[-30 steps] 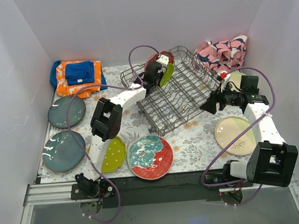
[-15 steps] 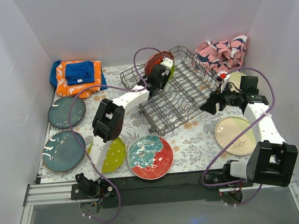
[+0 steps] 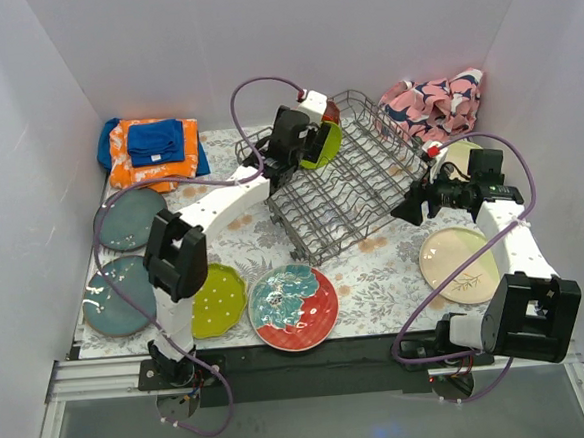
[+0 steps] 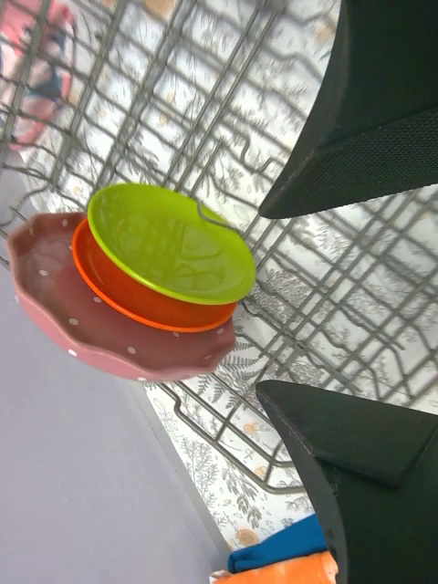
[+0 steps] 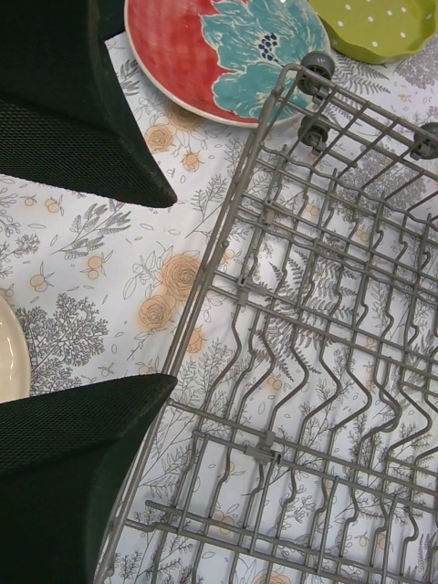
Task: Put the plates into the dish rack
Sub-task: Grab a plate with the right arm
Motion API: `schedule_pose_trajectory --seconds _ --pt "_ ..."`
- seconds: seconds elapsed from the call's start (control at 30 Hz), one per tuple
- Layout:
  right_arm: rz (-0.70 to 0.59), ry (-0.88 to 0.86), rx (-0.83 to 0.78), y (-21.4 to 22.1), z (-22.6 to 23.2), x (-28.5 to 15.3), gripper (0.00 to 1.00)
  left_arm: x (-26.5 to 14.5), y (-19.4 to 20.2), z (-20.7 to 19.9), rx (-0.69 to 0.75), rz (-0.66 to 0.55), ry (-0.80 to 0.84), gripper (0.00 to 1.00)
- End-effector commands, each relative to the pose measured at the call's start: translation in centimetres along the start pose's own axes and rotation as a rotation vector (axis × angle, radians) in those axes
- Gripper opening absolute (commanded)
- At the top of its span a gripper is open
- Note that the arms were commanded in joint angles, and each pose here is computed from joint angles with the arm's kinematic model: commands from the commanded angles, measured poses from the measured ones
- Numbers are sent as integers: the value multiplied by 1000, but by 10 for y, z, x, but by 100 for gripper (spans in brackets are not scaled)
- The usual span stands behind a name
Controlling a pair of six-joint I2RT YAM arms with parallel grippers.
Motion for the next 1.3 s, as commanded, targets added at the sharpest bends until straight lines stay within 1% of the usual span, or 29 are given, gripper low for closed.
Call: schedule_pose_trajectory --seconds 0.0,0.07,0.1,0.17,0.2,0.23,0.27,0.3,0.33,0.37,0.4,0.43,0.47,0.5,0.53,0.57,0.63,0.67,0.7,0.77,0.8,0.83,0.87,0.97,1.03,1.1,1.17,1.2,1.27 --pt "14 -28 -20 5 -1 3 79 -56 -32 20 -82 -90 21 71" --pt "26 -45 -14 9 1 4 79 -80 -41 29 -112 -124 30 72" --pt "29 -64 -24 10 2 5 79 -87 -26 25 -124 -99 44 72" --pt "44 -86 -26 13 7 5 79 -104 -20 25 -154 -95 64 73" --pt "54 -99 -50 13 13 7 79 -125 -27 35 -184 -122 62 73" --pt "63 -106 -81 15 15 8 79 -132 -4 27 -217 -71 82 73" --pt "78 -115 -95 19 19 9 79 -143 1 24 -238 -70 107 73" --pt "100 -131 -130 22 28 13 79 -165 -3 32 -275 -100 110 73" --pt "117 -145 -190 25 32 15 80 -173 24 23 -316 -45 130 73" --pt "151 -169 -204 34 40 16 80 -182 32 22 -348 -39 142 73" --pt "199 -208 -262 43 55 25 80 -191 38 17 -374 -33 172 73" --pt "232 -228 -312 50 60 28 80 -210 40 23 -443 -47 176 73" --pt "267 -248 -345 61 67 31 80 -216 62 15 -461 -4 186 73" --pt "306 -277 -417 69 78 37 80 -224 70 10 -486 4 213 73" --pt "323 -295 -457 74 83 39 80 -238 73 13 -525 -1 217 73" --pt "332 -316 -514 78 88 40 80 -243 92 4 -577 39 227 73" --pt "335 -380 -598 81 106 44 80 -260 98 -1 -641 32 267 73" --pt "328 -410 -660 81 113 45 80 -262 114 -9 -687 71 273 73" --pt "344 -459 -710 89 126 48 84 -266 118 -13 -713 80 288 73" --pt "350 -505 -805 99 139 50 84 -276 125 -15 -781 88 293 73" --pt "392 -531 -846 115 146 53 84 -278 132 -19 -795 105 300 73" --pt "387 -526 -888 118 147 58 84 -282 136 -22 -810 119 312 73" --pt "411 -506 -925 124 144 59 84 -288 135 -22 -825 113 322 73" --pt "460 -533 -984 141 149 59 84 -298 137 -23 -864 138 335 73" --pt "528 -537 -1053 154 150 54 83 -302 137 -22 -890 150 333 73" --pt "559 -522 -1118 157 152 51 83 -304 137 -23 -914 159 331 73" --pt "546 -518 -1179 154 154 49 83 -305 137 -24 -952 171 328 73" --pt "562 -503 -1199 155 153 50 82 -305 139 -24 -965 181 325 73" --pt "558 -492 -1194 152 156 52 82 -308 143 -32 -1000 212 352 72"
Point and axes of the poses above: each gripper's point midway between its finger pads, its own x axis out along the fingers, its own z axis along the line the jaws close on, y = z × x, the point moved 1 cm from there along -x, back along the fingers, and after that the axes turned 13 degrees about x, right-handed, at the moved point
